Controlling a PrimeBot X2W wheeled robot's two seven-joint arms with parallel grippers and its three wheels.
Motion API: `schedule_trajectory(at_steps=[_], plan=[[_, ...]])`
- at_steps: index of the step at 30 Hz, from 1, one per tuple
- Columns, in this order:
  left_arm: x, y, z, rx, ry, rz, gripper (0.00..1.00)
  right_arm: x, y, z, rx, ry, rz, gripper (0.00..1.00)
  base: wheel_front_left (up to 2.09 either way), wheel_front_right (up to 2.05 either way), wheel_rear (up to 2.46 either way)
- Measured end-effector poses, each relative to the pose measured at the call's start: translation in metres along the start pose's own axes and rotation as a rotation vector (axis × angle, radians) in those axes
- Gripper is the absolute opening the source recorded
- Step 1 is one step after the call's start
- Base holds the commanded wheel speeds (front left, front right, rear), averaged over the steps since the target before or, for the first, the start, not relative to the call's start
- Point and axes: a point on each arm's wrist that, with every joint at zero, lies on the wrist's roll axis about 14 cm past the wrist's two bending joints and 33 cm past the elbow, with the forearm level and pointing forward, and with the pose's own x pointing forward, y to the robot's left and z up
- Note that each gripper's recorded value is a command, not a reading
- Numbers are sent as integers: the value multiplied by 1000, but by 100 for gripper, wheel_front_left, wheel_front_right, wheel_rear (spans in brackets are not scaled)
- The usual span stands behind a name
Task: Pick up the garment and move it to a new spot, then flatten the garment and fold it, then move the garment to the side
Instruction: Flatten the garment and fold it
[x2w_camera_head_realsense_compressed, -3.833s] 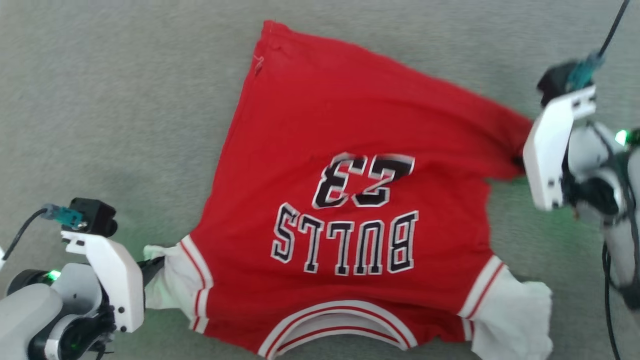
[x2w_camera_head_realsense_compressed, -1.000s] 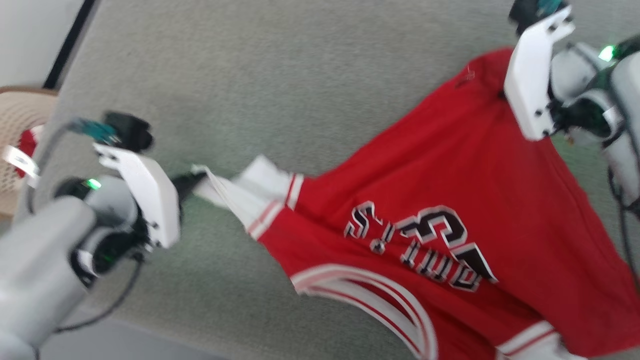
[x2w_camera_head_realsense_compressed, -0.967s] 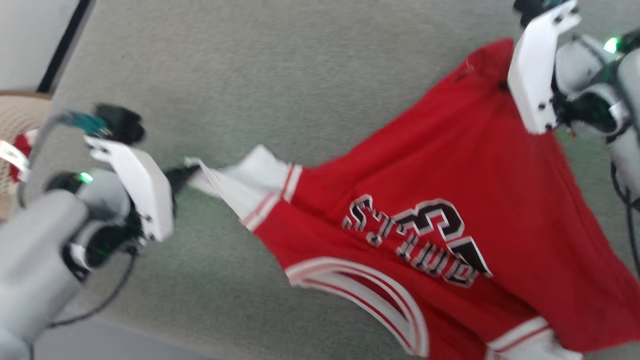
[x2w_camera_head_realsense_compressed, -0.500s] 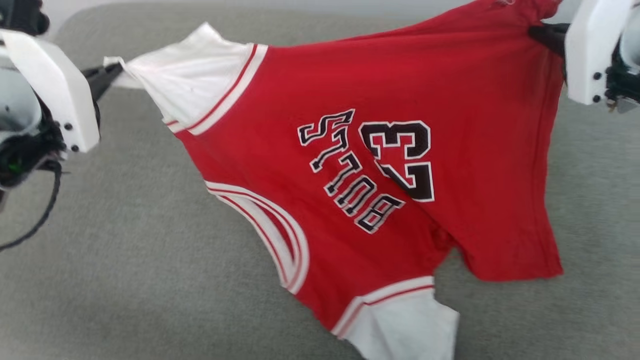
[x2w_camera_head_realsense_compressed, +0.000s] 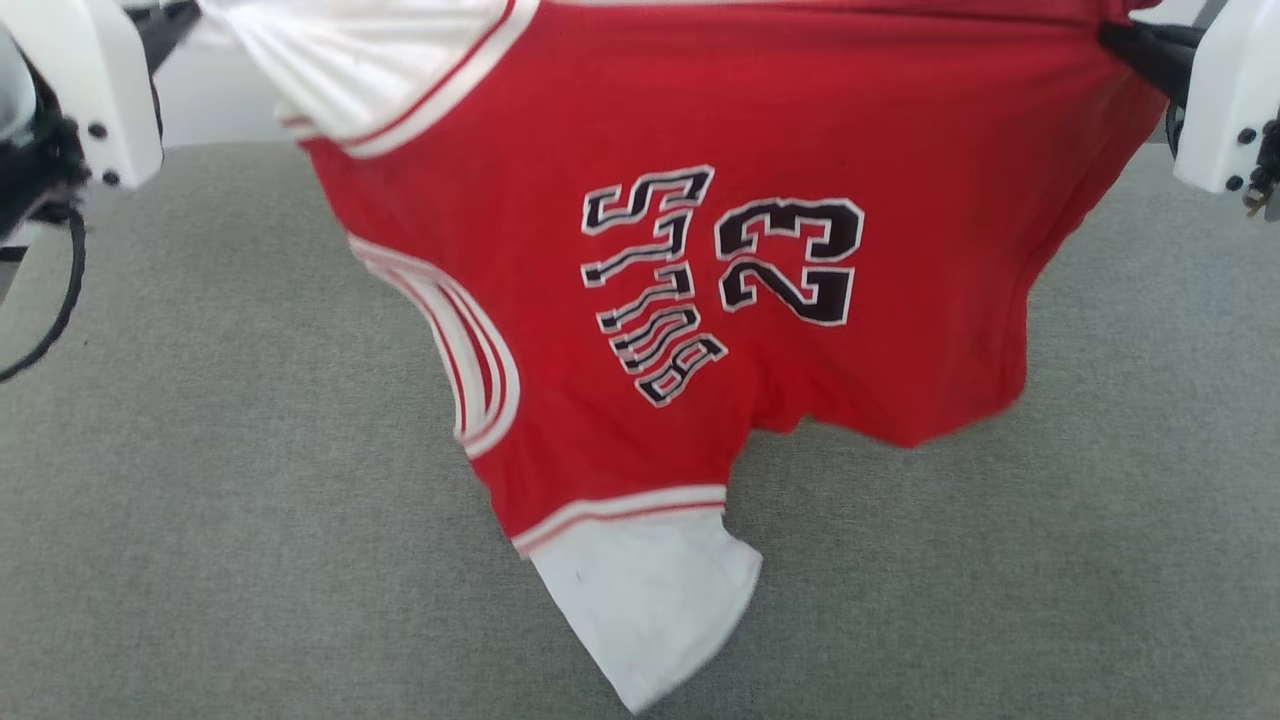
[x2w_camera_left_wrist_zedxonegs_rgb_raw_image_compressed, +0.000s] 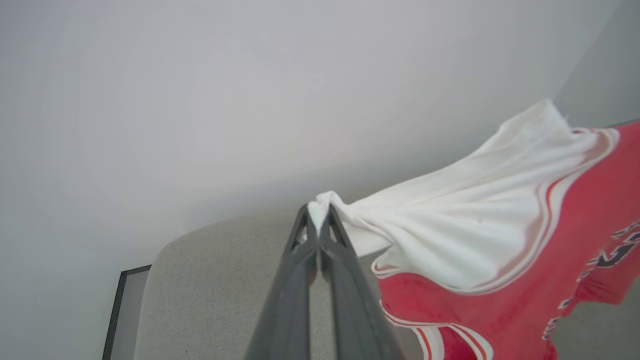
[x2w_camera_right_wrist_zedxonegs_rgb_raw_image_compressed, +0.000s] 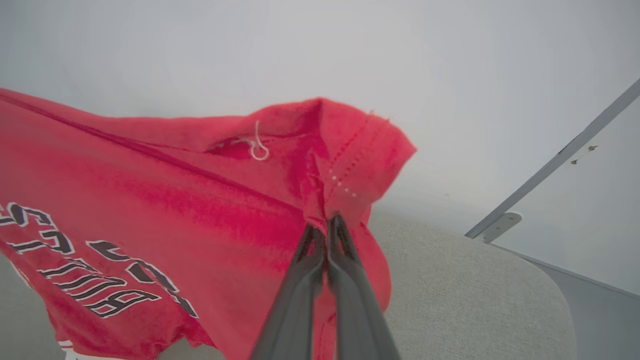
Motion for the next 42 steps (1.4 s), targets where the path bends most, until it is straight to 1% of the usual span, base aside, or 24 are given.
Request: schedule_trajectory(at_steps=[3, 7, 9, 13, 16, 19, 21, 24, 27, 29, 32, 33, 34, 35, 37, 38, 42], plan=[[8, -1, 19, 33, -58, 5, 0, 1, -7, 6, 2, -32, -39, 0, 0, 0, 0], [23, 8, 48, 73, -164, 47, 0, 16, -14, 19, -8, -97, -86, 0, 0, 0, 0], [32, 13, 67, 77, -236, 71, 0, 26, -19, 27, -19, -132, -112, 0, 0, 0, 0], [44, 25, 111, 142, -426, 137, 0, 47, -29, 49, -37, -243, -165, 0, 0, 0, 0], [45, 30, 148, 181, -604, 174, 0, 57, -38, 75, -82, -377, -218, 0, 0, 0, 0], [42, 32, 181, 196, -786, 199, 0, 64, -44, 96, -139, -513, -262, 0, 0, 0, 0], [43, 32, 191, 213, -842, 212, 0, 68, -45, 104, -175, -582, -283, 0, 0, 0, 0], [50, 31, 195, 213, -864, 201, 0, 83, -42, 100, -228, -605, -289, 0, 0, 0, 0], [59, 27, 186, 247, -839, 162, 0, 104, -36, 79, -248, -542, -272, 0, 0, 0, 0], [70, 27, 163, 265, -778, 131, 0, 119, -30, 55, -246, -462, -251, 0, 0, 0, 0], [98, 28, 94, 273, -573, 93, 0, 136, -18, 11, -210, -331, -205, 0, 0, 0, 0], [104, 27, 73, 279, -500, 87, 0, 139, -13, -2, -176, -301, -186, 0, 0, 0, 0], [109, 23, 55, 274, -441, 68, 0, 141, -10, -15, -170, -264, -172, 0, 0, 0, 0], [112, 17, 36, 239, -380, 40, 0, 142, -5, -27, -165, -223, -159, 0, 0, 0, 0], [114, 6, -4, 222, -256, -13, 0, 144, 5, -48, -126, -173, -122, 0, 0, 0, 0], [113, 2, -23, 196, -199, -37, 0, 143, 9, -60, -100, -139, -108, 0, 0, 0, 0], [96, 3, -88, 99, 27, -82, 0, 136, 31, -107, -50, -5, -31, 0, 0, 0, 0]])
